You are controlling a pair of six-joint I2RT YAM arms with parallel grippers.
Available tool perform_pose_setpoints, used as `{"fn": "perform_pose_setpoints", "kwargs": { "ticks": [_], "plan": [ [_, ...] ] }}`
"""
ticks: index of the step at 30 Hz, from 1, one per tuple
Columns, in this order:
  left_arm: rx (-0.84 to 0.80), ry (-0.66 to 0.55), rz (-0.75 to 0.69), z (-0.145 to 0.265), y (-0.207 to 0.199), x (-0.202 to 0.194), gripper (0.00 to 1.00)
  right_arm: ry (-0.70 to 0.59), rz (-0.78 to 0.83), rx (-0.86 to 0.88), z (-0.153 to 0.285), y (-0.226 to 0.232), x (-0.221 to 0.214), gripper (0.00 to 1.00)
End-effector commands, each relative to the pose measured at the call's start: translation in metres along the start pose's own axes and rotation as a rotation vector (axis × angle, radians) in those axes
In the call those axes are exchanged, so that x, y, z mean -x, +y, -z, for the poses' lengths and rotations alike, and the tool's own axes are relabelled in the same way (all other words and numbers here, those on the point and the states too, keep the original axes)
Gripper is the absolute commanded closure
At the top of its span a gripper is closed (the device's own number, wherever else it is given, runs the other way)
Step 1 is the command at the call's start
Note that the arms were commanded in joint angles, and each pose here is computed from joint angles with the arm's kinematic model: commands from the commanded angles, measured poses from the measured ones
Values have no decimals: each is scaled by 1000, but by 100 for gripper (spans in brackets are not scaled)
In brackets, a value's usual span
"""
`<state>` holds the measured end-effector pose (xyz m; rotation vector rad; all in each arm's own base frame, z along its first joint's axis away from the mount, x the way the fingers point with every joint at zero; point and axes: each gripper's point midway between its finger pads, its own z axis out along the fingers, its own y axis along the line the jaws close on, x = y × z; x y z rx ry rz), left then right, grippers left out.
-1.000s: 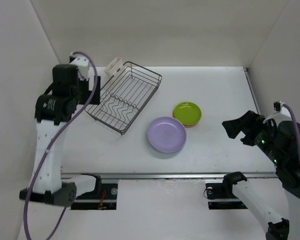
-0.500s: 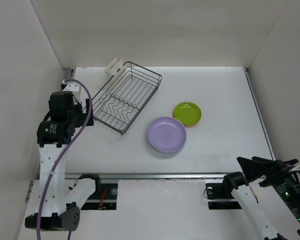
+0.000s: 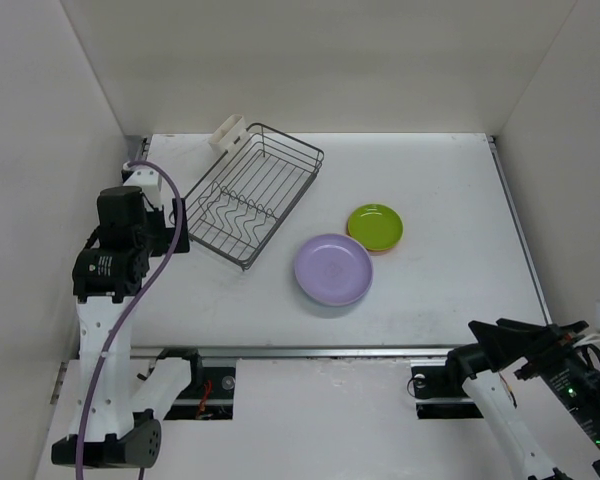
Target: Unload the plates from the dish rack
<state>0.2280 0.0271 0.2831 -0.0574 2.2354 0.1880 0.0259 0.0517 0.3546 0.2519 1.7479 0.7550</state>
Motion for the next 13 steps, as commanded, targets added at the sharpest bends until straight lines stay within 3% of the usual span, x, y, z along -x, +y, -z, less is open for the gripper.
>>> {"fn": "perform_pose_setpoints", "kwargs": {
  "ticks": [1, 13],
  "plan": [
    [-11, -48, 22, 8, 0, 8, 0, 40, -76, 13, 12, 3, -11, 0],
    [-37, -17, 17, 4, -5, 10, 0, 37, -76, 4, 12, -3, -17, 0]
  ]
}}
